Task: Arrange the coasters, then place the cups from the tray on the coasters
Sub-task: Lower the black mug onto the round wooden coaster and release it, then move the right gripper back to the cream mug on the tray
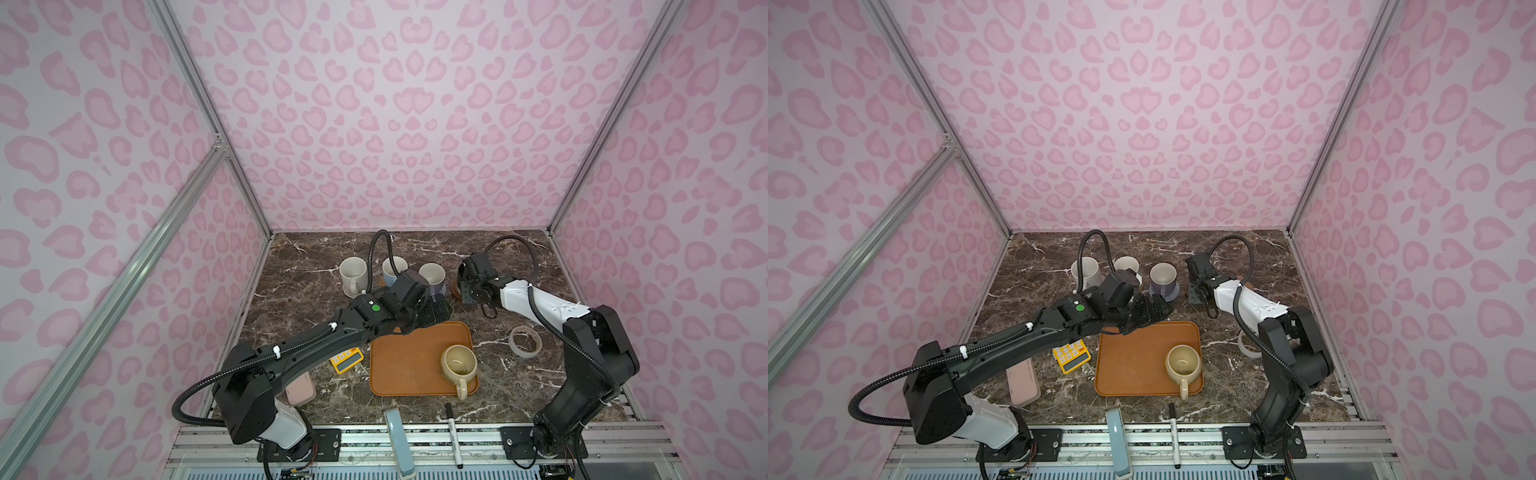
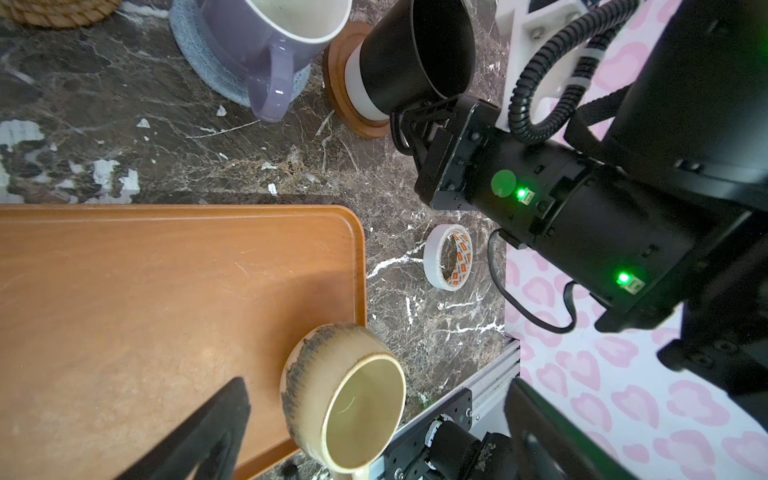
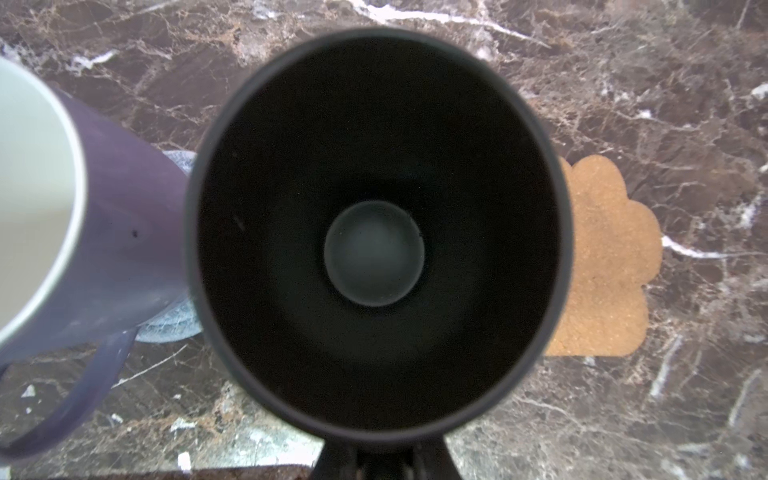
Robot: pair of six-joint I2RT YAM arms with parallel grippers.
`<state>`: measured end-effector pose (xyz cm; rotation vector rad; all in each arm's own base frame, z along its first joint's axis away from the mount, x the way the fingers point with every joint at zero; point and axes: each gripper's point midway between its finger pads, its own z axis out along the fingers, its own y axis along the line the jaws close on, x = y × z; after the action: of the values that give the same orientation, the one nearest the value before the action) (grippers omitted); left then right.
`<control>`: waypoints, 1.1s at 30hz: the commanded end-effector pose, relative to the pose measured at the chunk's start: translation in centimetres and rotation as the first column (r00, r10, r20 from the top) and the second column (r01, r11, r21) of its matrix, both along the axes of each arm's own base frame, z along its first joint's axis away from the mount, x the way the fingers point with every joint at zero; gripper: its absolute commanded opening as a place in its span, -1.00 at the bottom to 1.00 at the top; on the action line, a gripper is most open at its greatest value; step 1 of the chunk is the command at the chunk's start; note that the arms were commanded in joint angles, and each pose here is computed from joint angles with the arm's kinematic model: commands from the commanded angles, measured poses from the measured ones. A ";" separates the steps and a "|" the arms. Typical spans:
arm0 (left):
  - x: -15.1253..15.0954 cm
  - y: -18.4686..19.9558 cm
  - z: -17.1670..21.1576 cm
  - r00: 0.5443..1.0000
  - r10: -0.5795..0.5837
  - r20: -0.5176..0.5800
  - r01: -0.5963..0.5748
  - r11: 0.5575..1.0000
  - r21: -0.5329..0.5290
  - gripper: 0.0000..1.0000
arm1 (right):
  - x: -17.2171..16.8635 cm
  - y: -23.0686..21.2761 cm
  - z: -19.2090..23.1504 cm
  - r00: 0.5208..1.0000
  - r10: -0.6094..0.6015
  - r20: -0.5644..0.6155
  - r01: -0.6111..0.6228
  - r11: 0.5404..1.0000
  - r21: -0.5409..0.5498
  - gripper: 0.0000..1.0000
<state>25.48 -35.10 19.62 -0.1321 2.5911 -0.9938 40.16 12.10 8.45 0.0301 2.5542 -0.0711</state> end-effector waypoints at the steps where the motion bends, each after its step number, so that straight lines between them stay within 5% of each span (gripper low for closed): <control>1: 0.2 -0.3 1.1 1.000 0.011 0.022 -0.010 0.999 -0.030 0.96 | -1.4 -0.7 -1.8 0.997 -0.018 -0.076 0.016 1.000 -0.024 -0.72; 8: 0.2 -0.3 1.3 1.000 0.010 0.022 -0.009 0.999 -0.032 0.96 | -1.2 -0.5 -1.0 0.998 -0.018 -0.068 0.018 1.000 -0.009 -0.53; 13: 0.1 -0.1 1.4 1.000 0.013 0.025 -0.012 0.999 -0.030 0.96 | -1.2 -0.2 -0.4 0.998 -0.010 -0.058 0.010 1.000 0.009 0.00; 22: -0.4 0.8 2.3 0.999 0.019 0.040 -0.017 0.999 -0.028 0.95 | -3.1 -0.3 3.1 0.999 0.010 -0.031 -0.008 0.998 0.058 0.45; 23: -0.5 1.0 2.4 0.999 0.018 0.041 -0.017 0.999 -0.029 0.95 | -3.7 -0.3 3.7 0.999 0.019 -0.026 -0.017 0.998 0.067 0.74; 33: -2.2 2.7 2.9 1.000 -0.008 0.030 0.008 1.000 0.000 0.95 | -11.6 -1.7 6.3 0.985 0.100 -0.143 -0.086 0.991 0.102 0.78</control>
<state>23.76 -33.16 22.65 -0.1195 2.5509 -1.0263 32.21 10.85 16.30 -0.0082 2.5651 0.0895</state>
